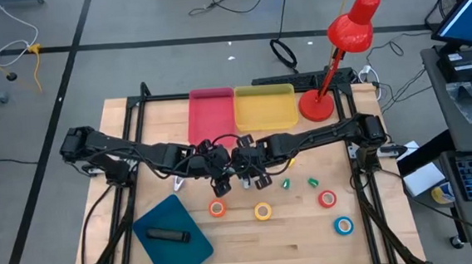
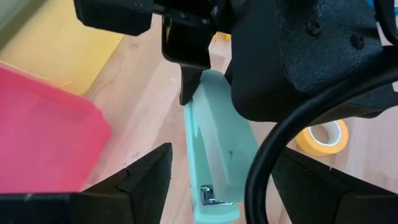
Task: Pick and place Stapler, Stapler remover, tape
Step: Put the large light green stapler into the blue bin
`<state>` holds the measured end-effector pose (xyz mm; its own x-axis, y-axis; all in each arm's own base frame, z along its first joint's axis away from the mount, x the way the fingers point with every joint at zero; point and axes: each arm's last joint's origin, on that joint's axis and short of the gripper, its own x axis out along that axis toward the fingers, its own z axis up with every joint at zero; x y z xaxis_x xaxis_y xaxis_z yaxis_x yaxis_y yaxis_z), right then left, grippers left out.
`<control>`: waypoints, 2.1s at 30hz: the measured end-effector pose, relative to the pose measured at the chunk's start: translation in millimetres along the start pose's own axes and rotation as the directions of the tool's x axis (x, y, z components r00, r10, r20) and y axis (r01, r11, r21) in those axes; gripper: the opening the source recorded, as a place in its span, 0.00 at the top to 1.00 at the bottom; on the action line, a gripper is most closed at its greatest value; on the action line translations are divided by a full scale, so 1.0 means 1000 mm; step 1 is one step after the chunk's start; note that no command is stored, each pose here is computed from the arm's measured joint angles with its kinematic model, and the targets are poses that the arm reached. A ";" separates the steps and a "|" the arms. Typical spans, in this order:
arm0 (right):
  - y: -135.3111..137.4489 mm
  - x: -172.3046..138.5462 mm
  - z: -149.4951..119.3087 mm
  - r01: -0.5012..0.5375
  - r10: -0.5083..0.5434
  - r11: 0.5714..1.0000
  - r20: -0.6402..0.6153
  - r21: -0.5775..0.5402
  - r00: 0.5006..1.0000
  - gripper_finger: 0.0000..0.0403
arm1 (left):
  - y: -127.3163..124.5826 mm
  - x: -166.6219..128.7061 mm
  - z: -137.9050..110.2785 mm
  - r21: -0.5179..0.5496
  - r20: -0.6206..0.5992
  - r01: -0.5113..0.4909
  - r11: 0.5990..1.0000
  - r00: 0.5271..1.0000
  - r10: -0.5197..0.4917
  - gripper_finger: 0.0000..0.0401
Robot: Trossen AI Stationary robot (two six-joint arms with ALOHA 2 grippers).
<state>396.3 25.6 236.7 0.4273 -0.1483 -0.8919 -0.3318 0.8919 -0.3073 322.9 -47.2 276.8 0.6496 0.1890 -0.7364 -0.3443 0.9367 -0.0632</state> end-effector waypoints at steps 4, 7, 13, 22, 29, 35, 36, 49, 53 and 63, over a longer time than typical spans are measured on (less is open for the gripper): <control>0.000 0.000 0.000 -0.003 0.003 1.000 0.001 -0.001 1.000 0.70 | -0.001 0.000 0.000 -0.001 0.001 0.007 1.000 1.000 -0.007 0.33; 0.000 0.000 0.000 -0.001 0.001 1.000 0.003 0.000 1.000 0.70 | -0.001 0.000 0.001 -0.002 0.004 0.016 1.000 1.000 -0.016 0.33; -0.001 0.000 0.001 0.006 -0.006 1.000 0.017 0.000 1.000 0.70 | -0.002 0.000 0.002 -0.009 0.019 0.036 0.999 0.999 -0.036 0.33; -0.001 0.000 0.002 0.009 -0.009 1.000 0.020 0.001 1.000 0.70 | -0.002 0.000 0.002 -0.010 0.018 0.022 1.000 1.000 -0.022 0.33; 0.002 0.006 -0.001 0.011 -0.011 1.000 0.019 0.000 1.000 0.70 | -0.002 0.003 0.001 -0.009 0.008 0.018 1.000 1.000 -0.018 0.33; 0.005 0.012 -0.006 0.008 -0.008 1.000 0.013 0.008 1.000 0.70 | -0.005 0.010 -0.001 -0.025 -0.011 0.044 0.999 0.999 -0.045 0.33; 0.005 0.013 -0.006 0.007 -0.007 1.000 0.009 0.010 1.000 0.70 | -0.006 0.011 -0.001 -0.035 -0.010 0.049 0.998 0.999 -0.049 0.33; 0.004 0.013 -0.006 0.045 -0.045 0.999 -0.002 0.013 0.999 0.70 | -0.010 0.011 -0.002 -0.028 -0.020 0.071 0.997 0.997 -0.072 0.33; 0.004 0.013 -0.006 0.057 -0.057 0.998 -0.008 0.023 0.998 0.70 | -0.010 0.011 -0.003 -0.025 -0.022 0.071 0.997 0.997 -0.072 0.33; 0.003 0.008 -0.006 0.052 -0.052 0.998 -0.001 0.026 0.999 0.70 | -0.011 0.010 -0.008 0.035 -0.046 0.011 0.999 0.999 -0.009 0.33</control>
<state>393.2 24.4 226.5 0.4434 -0.1951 -0.8748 -0.2870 0.8937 -0.3448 327.5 -57.7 264.2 0.6211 0.1669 -0.7658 -0.3135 0.9484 -0.0475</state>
